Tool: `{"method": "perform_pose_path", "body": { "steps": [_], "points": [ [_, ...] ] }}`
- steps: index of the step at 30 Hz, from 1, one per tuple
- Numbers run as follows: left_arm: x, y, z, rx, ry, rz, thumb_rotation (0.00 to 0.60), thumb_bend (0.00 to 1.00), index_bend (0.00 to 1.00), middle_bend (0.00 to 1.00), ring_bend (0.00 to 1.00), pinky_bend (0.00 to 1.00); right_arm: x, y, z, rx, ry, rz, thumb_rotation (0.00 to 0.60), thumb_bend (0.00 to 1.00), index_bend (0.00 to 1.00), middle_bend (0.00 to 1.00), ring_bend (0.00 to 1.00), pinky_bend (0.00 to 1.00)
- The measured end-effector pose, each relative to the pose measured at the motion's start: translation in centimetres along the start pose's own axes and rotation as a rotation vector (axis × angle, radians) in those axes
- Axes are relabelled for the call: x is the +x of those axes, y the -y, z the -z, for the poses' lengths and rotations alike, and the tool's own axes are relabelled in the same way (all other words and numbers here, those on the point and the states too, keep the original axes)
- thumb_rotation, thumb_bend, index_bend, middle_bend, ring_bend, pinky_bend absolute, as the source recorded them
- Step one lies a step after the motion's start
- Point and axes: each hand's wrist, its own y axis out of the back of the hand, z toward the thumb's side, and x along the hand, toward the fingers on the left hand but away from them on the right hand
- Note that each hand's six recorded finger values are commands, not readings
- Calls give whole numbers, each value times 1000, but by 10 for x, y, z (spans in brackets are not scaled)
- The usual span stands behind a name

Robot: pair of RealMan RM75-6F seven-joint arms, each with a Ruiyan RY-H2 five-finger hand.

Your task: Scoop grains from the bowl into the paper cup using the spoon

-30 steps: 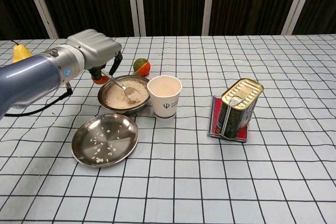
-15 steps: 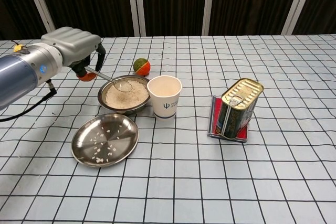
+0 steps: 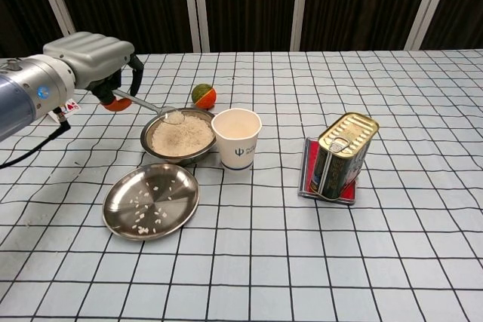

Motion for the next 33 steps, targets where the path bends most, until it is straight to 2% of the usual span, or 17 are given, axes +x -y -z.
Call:
{"method": "perform_pose_path", "body": {
  "steps": [11, 22, 33],
  "points": [
    [5, -20, -12, -14, 21, -33, 600, 439, 534, 1000, 1000, 1000, 0, 0, 0, -2, 0, 1, 600, 332, 0, 0, 0, 0],
    [12, -51, -43, 4, 87, -82, 600, 440, 535, 1000, 1000, 1000, 0, 0, 0, -4, 0, 4, 600, 332, 0, 0, 0, 0],
    [12, -57, -81, 86, 168, -97, 600, 440, 536, 1000, 1000, 1000, 1, -1, 0, -10, -3, 11, 600, 331, 0, 0, 0, 0]
  ]
}}
